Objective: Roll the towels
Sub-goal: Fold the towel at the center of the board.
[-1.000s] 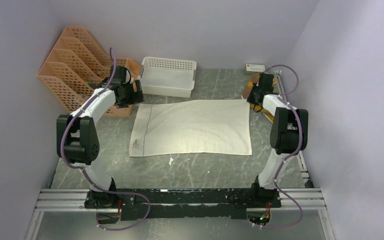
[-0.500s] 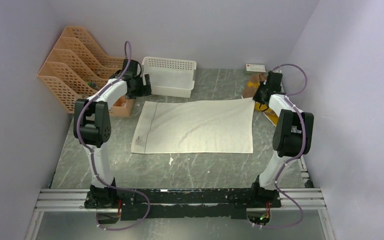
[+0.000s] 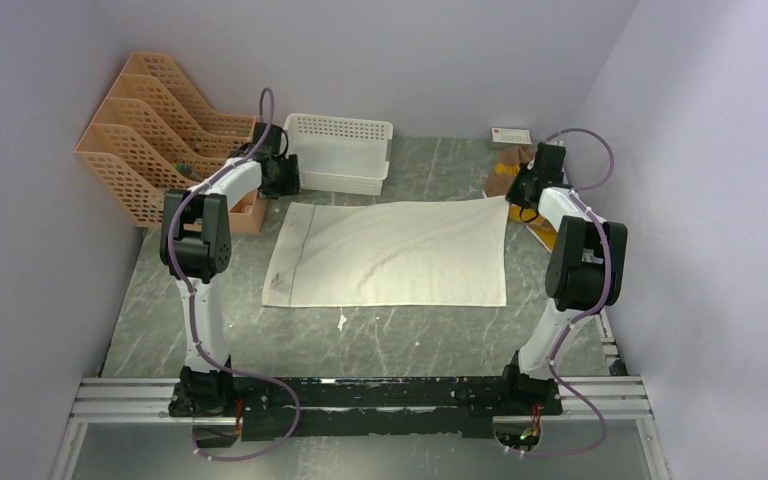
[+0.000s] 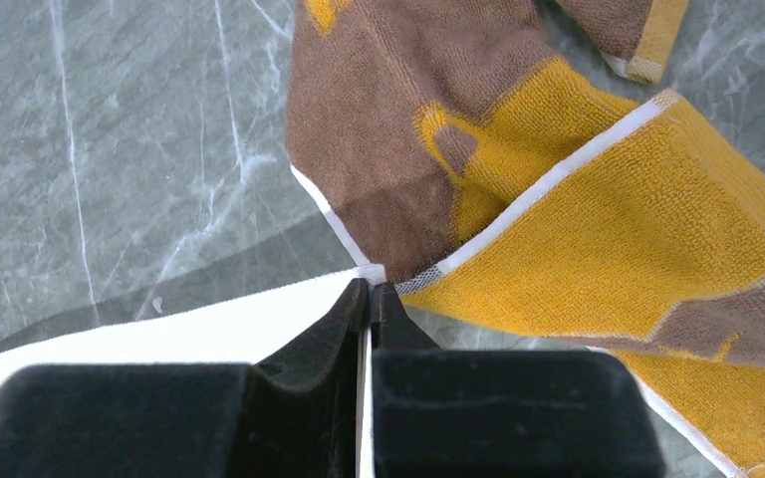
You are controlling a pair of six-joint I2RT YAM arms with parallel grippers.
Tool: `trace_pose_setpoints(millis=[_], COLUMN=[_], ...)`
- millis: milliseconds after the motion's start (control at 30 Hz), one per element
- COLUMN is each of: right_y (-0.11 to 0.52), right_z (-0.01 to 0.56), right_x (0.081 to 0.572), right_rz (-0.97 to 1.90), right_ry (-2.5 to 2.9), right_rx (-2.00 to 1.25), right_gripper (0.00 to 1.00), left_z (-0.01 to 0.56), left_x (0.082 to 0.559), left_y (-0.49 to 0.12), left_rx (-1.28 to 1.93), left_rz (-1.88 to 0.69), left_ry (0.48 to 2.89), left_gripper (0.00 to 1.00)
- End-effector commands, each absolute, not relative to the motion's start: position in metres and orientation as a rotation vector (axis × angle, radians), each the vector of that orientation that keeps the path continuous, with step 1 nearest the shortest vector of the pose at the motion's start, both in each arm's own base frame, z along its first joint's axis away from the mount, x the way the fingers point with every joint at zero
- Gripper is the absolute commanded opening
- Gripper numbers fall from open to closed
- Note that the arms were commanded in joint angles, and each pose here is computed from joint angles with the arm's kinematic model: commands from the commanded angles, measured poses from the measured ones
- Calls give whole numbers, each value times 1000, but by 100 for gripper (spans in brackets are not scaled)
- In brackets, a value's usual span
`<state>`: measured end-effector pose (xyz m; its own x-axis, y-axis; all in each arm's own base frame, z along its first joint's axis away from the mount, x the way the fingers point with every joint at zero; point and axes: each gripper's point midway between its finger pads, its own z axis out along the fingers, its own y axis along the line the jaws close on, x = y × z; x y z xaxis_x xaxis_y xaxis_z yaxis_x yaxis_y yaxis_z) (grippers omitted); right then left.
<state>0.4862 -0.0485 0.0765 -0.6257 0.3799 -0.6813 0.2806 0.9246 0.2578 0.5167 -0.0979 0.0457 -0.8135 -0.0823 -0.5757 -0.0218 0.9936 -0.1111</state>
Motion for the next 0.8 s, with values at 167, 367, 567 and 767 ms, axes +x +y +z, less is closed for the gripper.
trace_pose_setpoints(millis=[167, 367, 567, 767], right_y=[-52, -52, -55, -54], right_z=[85, 88, 95, 100], right_x=[491, 490, 489, 490], right_rz=[173, 173, 156, 160], right_ry=[2261, 2250, 2240, 2229], right_rx=[451, 447, 447, 442], right_gripper=[0, 0, 0, 0], left_z=[14, 0, -13, -20], left_x=[497, 497, 492, 486], left_y=[-95, -99, -95, -93], left_rx=[-55, -48, -54, -63], left_rz=[-110, -117, -33, -18], left_ry=[2567, 2579, 2598, 2597], left_gripper=[65, 56, 12, 7])
